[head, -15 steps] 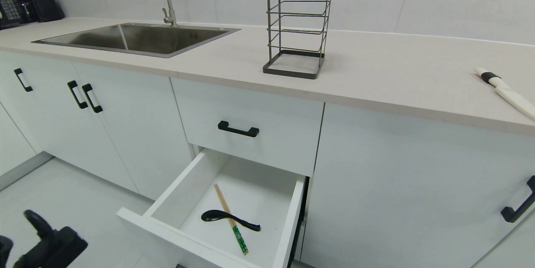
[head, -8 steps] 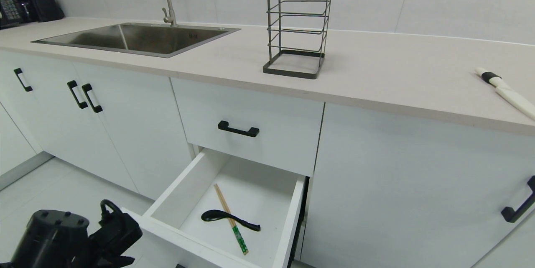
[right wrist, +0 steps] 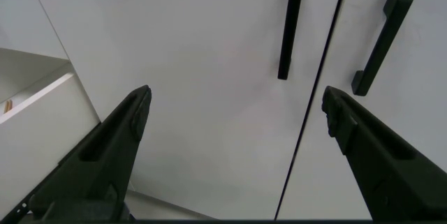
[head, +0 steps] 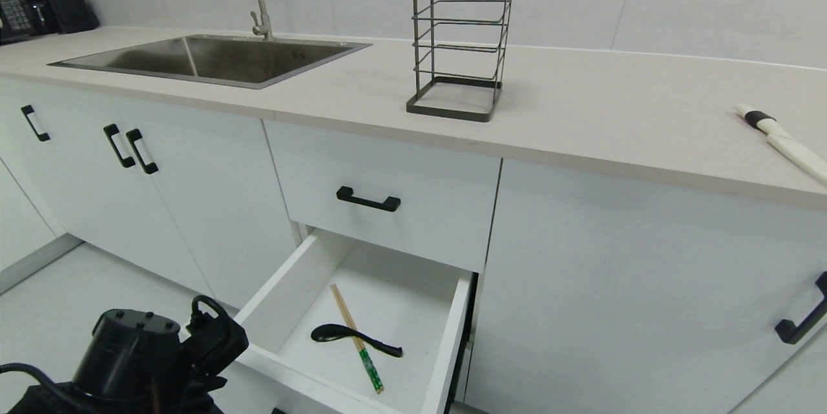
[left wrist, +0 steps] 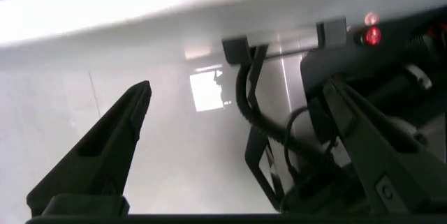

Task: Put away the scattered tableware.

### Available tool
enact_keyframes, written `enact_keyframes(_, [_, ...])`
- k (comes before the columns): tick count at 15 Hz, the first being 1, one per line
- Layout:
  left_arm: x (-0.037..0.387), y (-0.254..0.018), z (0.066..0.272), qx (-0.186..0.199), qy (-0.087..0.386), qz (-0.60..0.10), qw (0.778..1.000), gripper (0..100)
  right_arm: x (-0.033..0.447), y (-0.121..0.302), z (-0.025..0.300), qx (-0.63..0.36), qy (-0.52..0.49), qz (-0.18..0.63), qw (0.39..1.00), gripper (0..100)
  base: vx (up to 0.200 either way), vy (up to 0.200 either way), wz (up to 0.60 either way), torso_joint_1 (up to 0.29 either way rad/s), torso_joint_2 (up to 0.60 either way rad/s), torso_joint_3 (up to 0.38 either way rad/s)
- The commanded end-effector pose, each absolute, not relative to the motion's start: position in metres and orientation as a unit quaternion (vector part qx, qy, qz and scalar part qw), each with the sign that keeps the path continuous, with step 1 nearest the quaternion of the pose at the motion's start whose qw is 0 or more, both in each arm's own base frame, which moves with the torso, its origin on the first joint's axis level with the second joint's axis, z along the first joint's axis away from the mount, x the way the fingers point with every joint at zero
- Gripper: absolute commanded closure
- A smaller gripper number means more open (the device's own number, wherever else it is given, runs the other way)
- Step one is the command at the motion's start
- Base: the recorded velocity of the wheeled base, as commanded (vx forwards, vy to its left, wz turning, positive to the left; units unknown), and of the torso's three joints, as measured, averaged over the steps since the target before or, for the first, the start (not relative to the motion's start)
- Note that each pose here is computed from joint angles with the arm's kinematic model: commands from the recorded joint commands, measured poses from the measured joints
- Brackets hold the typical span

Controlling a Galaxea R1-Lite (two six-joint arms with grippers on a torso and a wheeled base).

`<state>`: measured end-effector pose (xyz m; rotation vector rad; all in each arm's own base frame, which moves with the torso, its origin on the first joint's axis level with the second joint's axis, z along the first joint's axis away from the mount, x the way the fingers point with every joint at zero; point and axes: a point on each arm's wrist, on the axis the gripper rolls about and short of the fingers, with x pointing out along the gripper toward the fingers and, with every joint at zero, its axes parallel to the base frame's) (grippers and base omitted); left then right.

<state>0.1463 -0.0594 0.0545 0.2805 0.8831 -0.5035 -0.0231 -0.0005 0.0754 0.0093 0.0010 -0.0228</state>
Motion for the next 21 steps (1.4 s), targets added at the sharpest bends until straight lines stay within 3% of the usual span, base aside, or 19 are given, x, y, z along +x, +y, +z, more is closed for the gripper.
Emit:
enact_keyframes(1, [0.155, -0.062, 0.047, 0.133, 0.428, -0.238, 0.862, 0, -0.023, -0.001, 0.075, 0.005, 0.001, -0.012, 1.000, 0, 0.000, 0.000, 0.00, 0.000, 0.00, 0.000])
enact_keyframes(12, [0.233, -0.091, 0.040, 0.098, 0.345, -0.232, 0.904, 0, -0.023, -0.001, 0.075, 0.005, 0.001, -0.012, 1.000, 0, 0.000, 0.000, 0.00, 0.000, 0.00, 0.000])
enact_keyframes(21, [0.294, -0.094, 0.029, 0.079, 0.284, -0.215, 0.931, 0, -0.023, -0.001, 0.075, 0.005, 0.001, -0.012, 1.000, 0, 0.000, 0.000, 0.00, 0.000, 0.00, 0.000])
